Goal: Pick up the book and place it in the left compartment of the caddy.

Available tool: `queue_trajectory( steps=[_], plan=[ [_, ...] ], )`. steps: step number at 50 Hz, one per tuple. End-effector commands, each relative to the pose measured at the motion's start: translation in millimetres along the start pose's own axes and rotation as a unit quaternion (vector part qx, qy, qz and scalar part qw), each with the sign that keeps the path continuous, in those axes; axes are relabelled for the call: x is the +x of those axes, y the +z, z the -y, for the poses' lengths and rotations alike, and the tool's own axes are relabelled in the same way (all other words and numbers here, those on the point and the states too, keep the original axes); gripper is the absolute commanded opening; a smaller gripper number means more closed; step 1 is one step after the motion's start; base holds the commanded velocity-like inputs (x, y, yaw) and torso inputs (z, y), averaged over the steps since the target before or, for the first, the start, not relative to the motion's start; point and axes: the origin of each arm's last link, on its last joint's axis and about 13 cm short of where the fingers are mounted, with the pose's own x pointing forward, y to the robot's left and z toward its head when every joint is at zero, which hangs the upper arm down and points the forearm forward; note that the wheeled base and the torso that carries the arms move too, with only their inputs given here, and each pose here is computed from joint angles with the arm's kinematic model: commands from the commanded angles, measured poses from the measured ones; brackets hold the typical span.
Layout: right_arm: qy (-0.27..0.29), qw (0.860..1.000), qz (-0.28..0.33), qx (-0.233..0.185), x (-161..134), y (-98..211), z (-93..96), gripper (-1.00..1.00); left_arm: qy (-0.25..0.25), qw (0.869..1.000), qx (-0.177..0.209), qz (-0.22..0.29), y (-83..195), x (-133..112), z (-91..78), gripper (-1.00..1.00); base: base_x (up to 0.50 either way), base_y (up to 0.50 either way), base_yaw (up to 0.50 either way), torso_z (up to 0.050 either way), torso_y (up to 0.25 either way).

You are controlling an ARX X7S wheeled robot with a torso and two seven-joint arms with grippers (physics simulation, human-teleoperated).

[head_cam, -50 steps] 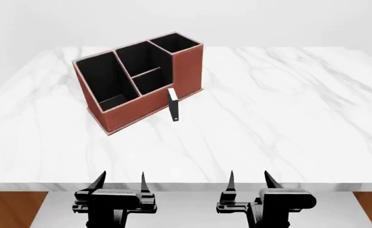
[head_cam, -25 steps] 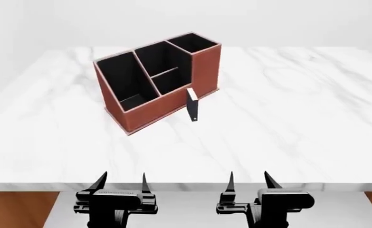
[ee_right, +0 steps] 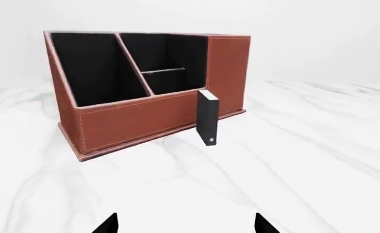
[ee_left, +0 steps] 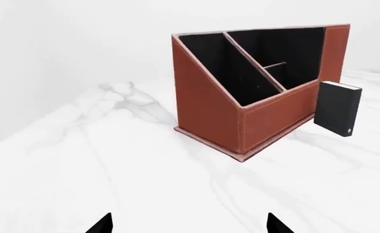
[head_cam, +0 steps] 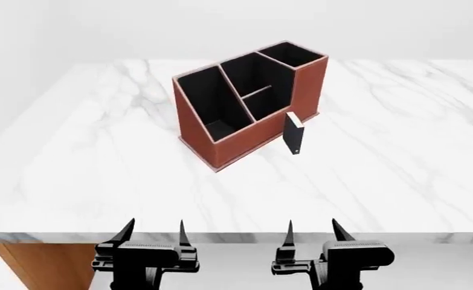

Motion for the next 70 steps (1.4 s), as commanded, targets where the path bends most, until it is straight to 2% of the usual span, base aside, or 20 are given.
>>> queue_trajectory(
  steps=[1, 3, 4, 5, 6, 7, 8, 9, 10, 11, 12, 14, 15, 16, 17, 18, 31, 60, 64, 70],
  plan=[
    [-0.01, 0.999, -0.031, 0.019, 4.0, 9.4, 3.8, 1.0, 0.017, 0.998, -0.03, -0.045, 6.6, 3.0, -2.2, 1.0, 0.0, 0.0, 0.0, 0.0, 0.0],
    [-0.008, 1.0, -0.014, 0.007, 7.8, 28.3, 5.9, 1.0, 0.027, 0.997, -0.025, -0.062, 25.5, 5.3, -5.3, 1.0, 0.0, 0.0, 0.0, 0.0, 0.0],
    [-0.018, 1.0, 0.024, 0.0, 16.9, 54.4, 9.2, 1.0, 0.021, 0.999, -0.005, -0.035, 58.6, 12.8, -8.1, 1.0, 0.0, 0.0, 0.0, 0.0, 0.0],
    [-0.021, 0.999, 0.027, 0.005, 21.2, 68.5, 10.3, 1.0, 0.021, 0.998, 0.03, -0.051, 71.7, 15.0, -9.6, 1.0, 0.0, 0.0, 0.0, 0.0, 0.0],
    [-0.031, 0.999, 0.027, -0.023, 28.2, 89.9, 10.2, 1.0, 0.021, 0.996, 0.081, -0.041, 94.7, 19.6, -10.5, 1.0, 0.0, 0.0, 0.0, 0.0, 0.0],
    [-0.035, 0.998, 0.042, -0.039, 30.6, 104.5, 9.4, 1.0, 0.036, 0.997, 0.069, -0.007, 113.3, 21.5, -12.2, 1.0, 0.0, 0.0, 0.0, 0.0, 0.0],
    [-0.015, 0.997, 0.059, -0.056, 37.5, 134.4, 7.8, 1.0, 0.019, 0.998, 0.045, 0.028, 152.3, 29.6, -13.4, 1.0, 0.0, 0.0, 0.0, 0.0, 0.0],
    [-0.031, 0.997, 0.033, -0.064, 39.7, 138.3, 8.1, 1.0, 0.026, 0.998, 0.058, 0.018, 157.9, 30.1, -13.7, 1.0, 0.0, 0.0, 0.0, 0.0, 0.0],
    [-0.05, 0.996, 0.055, -0.043, 42.4, 146.5, 9.5, 1.0, 0.069, 0.994, 0.071, 0.039, 164.6, 34.7, -14.6, 1.0, 0.0, 0.0, 0.0, 0.0, 0.0],
    [-0.049, 0.997, 0.046, -0.041, 44.0, 146.5, 10.4, 1.0, 0.081, 0.993, 0.078, 0.04, 163.3, 36.5, -14.7, 1.0, 0.0, 0.0, 0.0, 0.0, 0.0],
    [-0.059, 0.997, 0.046, -0.033, 45.7, 142.0, 13.0, 1.0, 0.048, 0.998, 0.035, 0.035, 156.0, 34.2, -15.5, 1.0, 0.0, 0.0, 0.0, 0.0, 0.0],
    [-0.049, 0.998, 0.031, -0.011, 45.3, 129.2, 16.6, 1.0, 0.061, 0.997, 0.03, 0.026, 142.3, 35.3, -18.5, 1.0, 0.0, 0.0, 0.0, 0.0, 0.0],
    [-0.043, 0.999, 0.032, -0.005, 46.3, 126.9, 16.7, 1.0, 0.06, 0.996, 0.064, 0.014, 138.4, 36.4, -17.5, 1.0, 0.0, 0.0, 0.0, 0.0, 0.0],
    [-0.054, 0.997, 0.033, -0.036, 47.4, 124.2, 15.8, 1.0, 0.065, 0.996, 0.062, 0.023, 136.8, 36.3, -18.4, 1.0, 0.0, 0.0, 0.0, 0.0, 0.0],
    [-0.048, 0.997, 0.044, -0.031, 46.1, 124.3, 15.7, 1.0, 0.07, 0.996, 0.045, 0.019, 137.0, 37.3, -19.6, 1.0, 0.16, 0.0, 0.0, 0.0, 0.0],
    [-0.04, 0.999, 0.032, -0.001, 45.1, 126.3, 16.0, 1.0, 0.068, 0.996, 0.048, 0.016, 135.0, 38.3, -21.2, 1.0, 0.5, 0.0, 0.0, 0.0, 0.0],
    [-0.036, 0.998, 0.038, -0.023, 45.4, 123.9, 13.7, 1.0, 0.081, 0.996, 0.034, 0.024, 138.9, 39.2, -26.7, 1.0, 0.5, 0.01, 0.0, 0.0, 0.0],
    [-0.021, 0.999, 0.033, -0.026, 46.2, 121.5, 12.6, 1.0, 0.085, 0.996, 0.032, 0.023, 137.7, 41.9, -29.8, 1.0, 0.5, 0.03, 0.0, 0.0, 0.001],
    [-0.051, 0.998, 0.015, -0.042, 49.3, 120.3, 13.9, 1.0, 0.087, 0.995, 0.032, 0.023, 138.0, 41.9, -30.6, 1.0, 0.12, 0.01, 0.0, 0.0, 0.004],
    [-0.062, 0.997, -0.002, -0.046, 49.7, 121.4, 14.5, 1.0, 0.089, 0.995, 0.031, 0.023, 138.1, 41.6, -30.9, 1.0, 0.0, 0.0, 0.0, 0.0, 0.0]
  ],
)
